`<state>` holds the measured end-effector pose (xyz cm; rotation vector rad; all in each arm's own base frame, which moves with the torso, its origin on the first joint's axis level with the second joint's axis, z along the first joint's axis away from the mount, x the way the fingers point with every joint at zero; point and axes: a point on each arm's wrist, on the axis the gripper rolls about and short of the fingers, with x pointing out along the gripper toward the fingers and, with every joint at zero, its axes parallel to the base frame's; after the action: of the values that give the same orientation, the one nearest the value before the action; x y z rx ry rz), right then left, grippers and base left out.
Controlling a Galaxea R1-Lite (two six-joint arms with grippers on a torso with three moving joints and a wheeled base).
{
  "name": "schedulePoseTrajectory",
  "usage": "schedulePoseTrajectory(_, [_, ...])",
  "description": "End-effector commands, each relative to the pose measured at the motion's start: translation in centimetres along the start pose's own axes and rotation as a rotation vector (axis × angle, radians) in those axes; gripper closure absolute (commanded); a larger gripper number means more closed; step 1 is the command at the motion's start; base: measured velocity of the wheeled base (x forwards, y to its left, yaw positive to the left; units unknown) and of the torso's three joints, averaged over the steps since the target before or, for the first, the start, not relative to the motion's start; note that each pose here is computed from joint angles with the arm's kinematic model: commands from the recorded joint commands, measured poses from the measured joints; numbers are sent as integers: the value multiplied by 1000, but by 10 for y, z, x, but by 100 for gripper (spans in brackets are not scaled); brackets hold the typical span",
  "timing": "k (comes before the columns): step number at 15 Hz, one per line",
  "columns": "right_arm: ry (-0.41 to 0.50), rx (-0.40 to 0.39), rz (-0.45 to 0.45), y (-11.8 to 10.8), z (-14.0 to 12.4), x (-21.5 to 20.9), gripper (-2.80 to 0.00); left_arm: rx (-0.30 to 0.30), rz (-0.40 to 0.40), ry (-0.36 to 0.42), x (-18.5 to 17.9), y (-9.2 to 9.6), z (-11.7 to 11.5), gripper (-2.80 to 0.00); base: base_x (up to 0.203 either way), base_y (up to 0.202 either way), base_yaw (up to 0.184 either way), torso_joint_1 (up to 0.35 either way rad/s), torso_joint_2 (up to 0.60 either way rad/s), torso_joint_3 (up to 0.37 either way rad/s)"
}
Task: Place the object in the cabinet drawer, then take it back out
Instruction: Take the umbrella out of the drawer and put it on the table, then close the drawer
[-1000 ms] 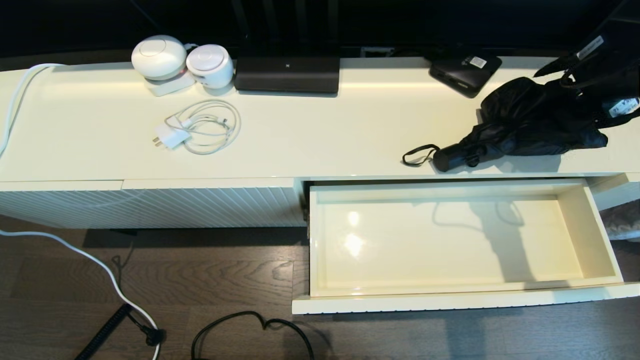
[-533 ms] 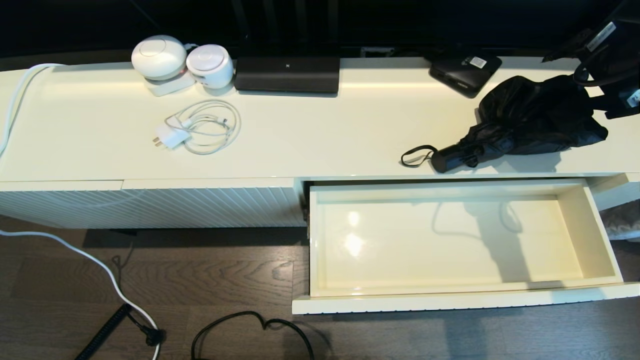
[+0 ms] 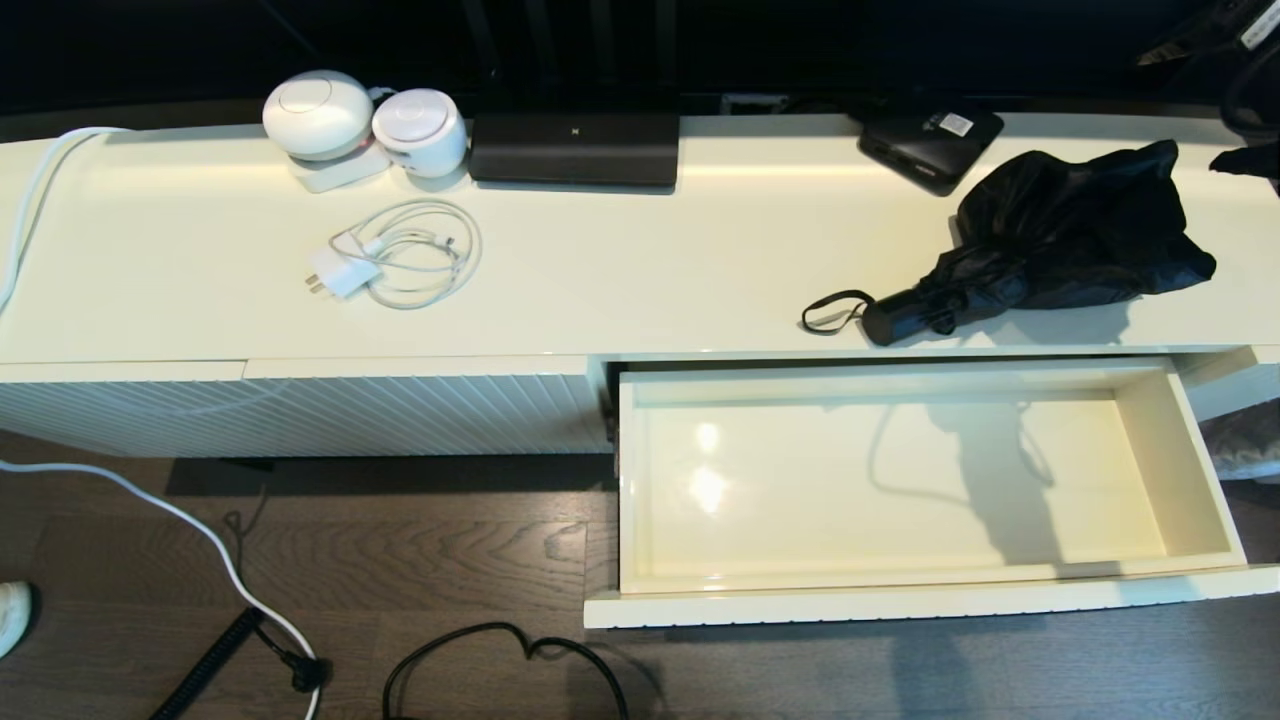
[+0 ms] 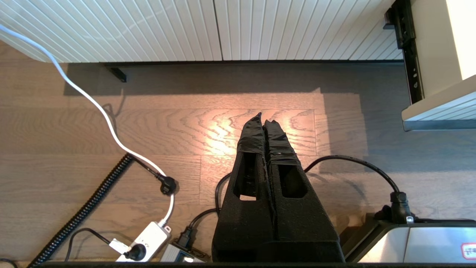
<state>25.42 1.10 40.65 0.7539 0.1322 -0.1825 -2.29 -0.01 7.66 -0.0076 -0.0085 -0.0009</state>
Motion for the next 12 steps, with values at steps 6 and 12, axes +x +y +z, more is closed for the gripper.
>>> schedulePoseTrajectory(6, [52, -124, -33, -10, -1, -80, 0, 0, 0, -1, 0, 0, 0, 0, 0, 0, 0, 0, 0, 0])
schedulePoseTrajectory(12, [399, -434, -127, -68, -58, -113, 0, 0, 1, -1, 0, 0, 0, 0, 0, 0, 0, 0, 0, 0])
